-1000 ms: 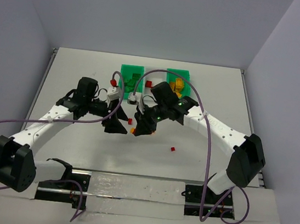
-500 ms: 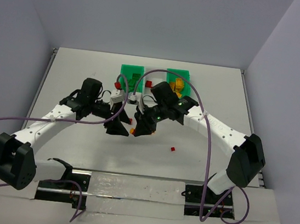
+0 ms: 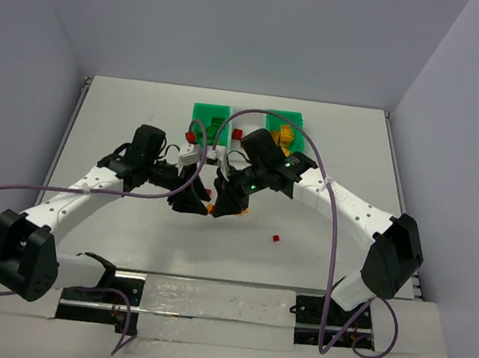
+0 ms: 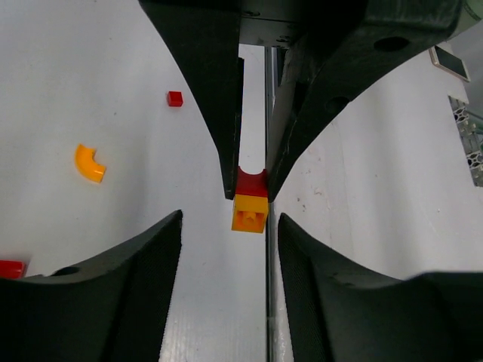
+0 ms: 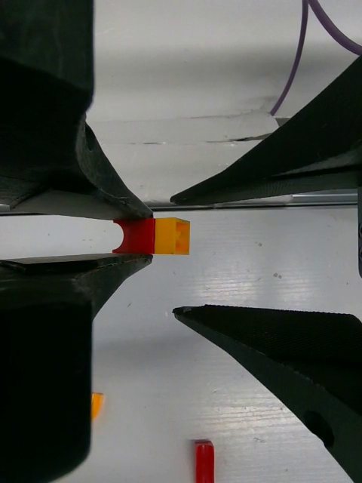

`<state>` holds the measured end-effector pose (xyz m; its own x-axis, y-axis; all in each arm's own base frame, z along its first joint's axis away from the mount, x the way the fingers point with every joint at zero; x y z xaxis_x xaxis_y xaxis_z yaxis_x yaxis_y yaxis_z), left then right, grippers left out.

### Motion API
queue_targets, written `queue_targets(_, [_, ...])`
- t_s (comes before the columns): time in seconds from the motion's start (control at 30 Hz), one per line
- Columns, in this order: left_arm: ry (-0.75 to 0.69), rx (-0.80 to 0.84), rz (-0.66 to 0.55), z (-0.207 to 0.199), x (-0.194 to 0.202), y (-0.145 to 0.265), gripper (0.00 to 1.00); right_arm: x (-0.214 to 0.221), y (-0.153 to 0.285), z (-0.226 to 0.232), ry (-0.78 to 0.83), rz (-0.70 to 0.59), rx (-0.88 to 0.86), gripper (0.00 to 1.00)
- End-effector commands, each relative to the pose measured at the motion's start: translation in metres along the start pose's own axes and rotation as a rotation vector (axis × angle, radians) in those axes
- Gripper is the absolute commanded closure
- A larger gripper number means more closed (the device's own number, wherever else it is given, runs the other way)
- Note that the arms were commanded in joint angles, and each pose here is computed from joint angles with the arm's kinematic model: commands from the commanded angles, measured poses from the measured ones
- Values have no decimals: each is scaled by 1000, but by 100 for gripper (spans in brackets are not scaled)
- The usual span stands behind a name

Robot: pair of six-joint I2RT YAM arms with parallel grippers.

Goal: Sort the legos into containers by color

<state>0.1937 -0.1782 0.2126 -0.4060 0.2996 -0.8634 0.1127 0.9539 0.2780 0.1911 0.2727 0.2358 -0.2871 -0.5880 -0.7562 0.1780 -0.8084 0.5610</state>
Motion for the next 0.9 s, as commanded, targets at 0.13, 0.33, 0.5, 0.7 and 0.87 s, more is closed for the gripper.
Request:
queue_targets(0.13, [-64, 22, -39, 0, -17, -1, 52, -16, 4, 4, 21, -37, -17, 100])
queue_targets(0.33, [-61, 22, -35, 1, -17, -3, 60, -17, 4, 4, 18, -42, -19, 100])
queue_targets(0.5, [-56, 17, -30, 0, -16, -2, 85, -16, 5, 2, 6, -41, -11, 100])
queue_targets(0.7, [-44, -27, -20, 2, -16, 2, 100, -8, 19, -20, -71, -66, 14, 100])
queue_targets(0.87, [-31, -84, -50, 9, -17, 19, 100, 5, 41, -53, -133, -81, 80, 100])
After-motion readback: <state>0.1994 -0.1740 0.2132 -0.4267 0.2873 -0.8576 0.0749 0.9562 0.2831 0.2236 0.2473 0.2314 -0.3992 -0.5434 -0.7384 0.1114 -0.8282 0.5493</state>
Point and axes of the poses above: each gripper's point midway between its finger pads, its own y axis back along the fingers, its own z axis along the line the jaws close on, x = y × z, the point moved 8 cm from there along y, back along the fingers, and after that the axes turned 1 degree about y, right-handed, at the moved point
